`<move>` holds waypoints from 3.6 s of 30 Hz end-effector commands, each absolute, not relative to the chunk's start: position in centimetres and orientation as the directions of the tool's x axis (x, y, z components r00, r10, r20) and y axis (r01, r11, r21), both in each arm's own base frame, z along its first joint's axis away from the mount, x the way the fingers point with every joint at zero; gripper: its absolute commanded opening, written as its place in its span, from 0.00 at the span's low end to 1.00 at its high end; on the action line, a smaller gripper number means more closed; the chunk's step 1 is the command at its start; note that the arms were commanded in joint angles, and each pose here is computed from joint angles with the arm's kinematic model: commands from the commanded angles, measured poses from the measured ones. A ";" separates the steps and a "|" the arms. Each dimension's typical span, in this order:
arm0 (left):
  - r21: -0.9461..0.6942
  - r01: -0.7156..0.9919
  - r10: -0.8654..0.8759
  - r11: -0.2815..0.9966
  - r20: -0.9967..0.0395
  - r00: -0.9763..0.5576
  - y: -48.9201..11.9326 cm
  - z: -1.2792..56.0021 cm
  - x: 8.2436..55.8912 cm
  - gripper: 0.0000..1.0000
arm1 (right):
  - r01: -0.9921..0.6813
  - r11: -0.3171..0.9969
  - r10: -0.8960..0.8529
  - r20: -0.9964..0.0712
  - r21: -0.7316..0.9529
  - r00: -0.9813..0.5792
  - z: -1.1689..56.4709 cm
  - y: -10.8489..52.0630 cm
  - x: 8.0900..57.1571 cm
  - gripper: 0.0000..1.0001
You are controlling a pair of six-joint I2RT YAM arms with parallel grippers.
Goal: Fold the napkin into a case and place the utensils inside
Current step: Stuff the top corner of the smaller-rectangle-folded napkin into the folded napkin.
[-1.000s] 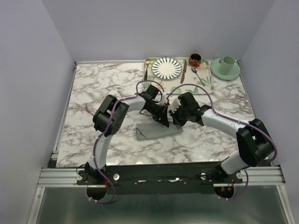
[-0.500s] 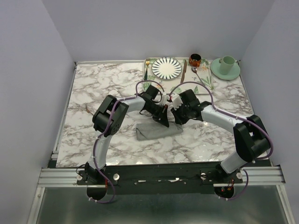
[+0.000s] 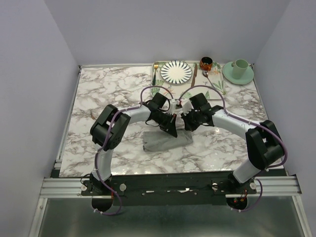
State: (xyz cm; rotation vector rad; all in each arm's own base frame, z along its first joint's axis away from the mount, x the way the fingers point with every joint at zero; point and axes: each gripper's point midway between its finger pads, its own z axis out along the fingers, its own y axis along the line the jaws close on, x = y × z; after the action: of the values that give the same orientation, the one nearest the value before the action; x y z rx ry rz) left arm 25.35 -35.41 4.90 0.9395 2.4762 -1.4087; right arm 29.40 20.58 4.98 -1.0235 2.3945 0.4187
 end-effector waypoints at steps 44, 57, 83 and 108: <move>-0.677 0.690 0.460 0.257 -0.542 -0.703 -37.1 5.8 28.1 0.00 | -0.634 0.671 -0.387 -0.548 0.384 -0.741 6.2 20.1 29.6 0.01; -0.786 0.491 0.424 0.375 -0.325 -0.845 -35.9 0.3 29.2 0.00 | -0.655 0.657 -0.378 -0.589 0.373 -0.714 7.8 20.3 30.3 0.01; -0.798 0.442 0.425 0.410 -0.262 -0.866 -35.4 -1.2 28.7 0.00 | -0.720 0.691 -0.597 -0.615 -0.068 -0.515 5.2 19.0 32.2 0.59; -0.797 0.428 0.420 0.426 -0.245 -0.874 -35.0 -1.9 28.9 0.00 | -0.687 0.693 -0.637 -0.630 -0.217 -0.443 8.5 19.6 32.5 0.43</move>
State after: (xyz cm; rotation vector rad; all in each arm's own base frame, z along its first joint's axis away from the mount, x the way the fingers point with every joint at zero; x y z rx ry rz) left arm 29.47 -36.72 3.08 0.8364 2.4797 -1.6257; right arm 31.79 18.87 5.01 -1.0893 2.2289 0.0657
